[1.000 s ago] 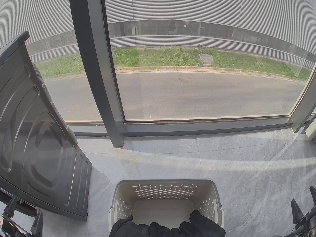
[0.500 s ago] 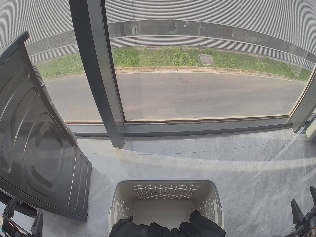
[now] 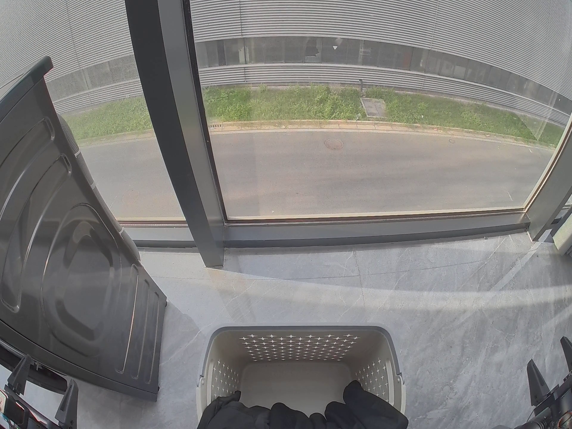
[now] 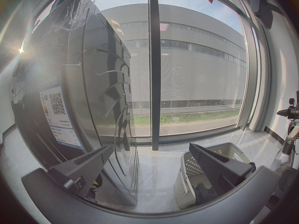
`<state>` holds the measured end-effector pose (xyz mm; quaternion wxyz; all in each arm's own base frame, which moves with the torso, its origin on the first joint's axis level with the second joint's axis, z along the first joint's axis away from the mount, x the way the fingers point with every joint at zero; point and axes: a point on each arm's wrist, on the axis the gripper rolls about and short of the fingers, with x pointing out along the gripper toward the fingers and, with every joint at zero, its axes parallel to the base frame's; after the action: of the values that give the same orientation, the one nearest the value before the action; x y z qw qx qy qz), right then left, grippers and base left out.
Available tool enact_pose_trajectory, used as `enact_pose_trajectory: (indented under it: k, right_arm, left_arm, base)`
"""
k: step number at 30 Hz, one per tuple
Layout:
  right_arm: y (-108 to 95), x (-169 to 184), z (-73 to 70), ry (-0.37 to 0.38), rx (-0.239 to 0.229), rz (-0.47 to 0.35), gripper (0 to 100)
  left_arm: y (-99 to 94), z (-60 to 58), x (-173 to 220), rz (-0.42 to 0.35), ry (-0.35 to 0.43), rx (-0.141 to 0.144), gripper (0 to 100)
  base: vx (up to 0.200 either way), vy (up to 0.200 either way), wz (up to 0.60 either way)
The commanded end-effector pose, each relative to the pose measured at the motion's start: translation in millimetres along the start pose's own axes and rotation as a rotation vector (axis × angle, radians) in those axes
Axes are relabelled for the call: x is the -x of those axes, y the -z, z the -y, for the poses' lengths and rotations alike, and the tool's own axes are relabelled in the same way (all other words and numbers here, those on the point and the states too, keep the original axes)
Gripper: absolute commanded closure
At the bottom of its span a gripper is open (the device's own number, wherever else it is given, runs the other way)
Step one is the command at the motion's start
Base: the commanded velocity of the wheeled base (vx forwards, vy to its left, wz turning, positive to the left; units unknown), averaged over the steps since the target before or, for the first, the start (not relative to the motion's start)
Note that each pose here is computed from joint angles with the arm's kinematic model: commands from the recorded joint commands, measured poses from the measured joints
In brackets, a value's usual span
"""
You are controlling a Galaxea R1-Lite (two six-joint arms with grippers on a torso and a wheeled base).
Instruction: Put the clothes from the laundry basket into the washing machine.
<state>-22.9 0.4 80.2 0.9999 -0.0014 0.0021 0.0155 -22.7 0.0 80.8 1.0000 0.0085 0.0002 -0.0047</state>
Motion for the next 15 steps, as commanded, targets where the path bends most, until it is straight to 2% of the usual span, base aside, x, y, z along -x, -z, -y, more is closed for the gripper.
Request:
enact_pose_trajectory:
  k: [1, 15]
  right_arm:
    - [4.9, 0.0, 0.0, -0.001, 0.000, 0.000, 0]
    - [4.9, 0.0, 0.0, -0.001, 0.000, 0.000, 0]
  left_arm:
    - [4.9, 0.1, 0.2, 0.002, 0.000, 0.002, 0]
    - [4.9, 0.1, 0.2, 0.002, 0.000, 0.002, 0]
  base:
    - [-0.200, 0.000, 0.00]
    - [-0.200, 0.000, 0.00]
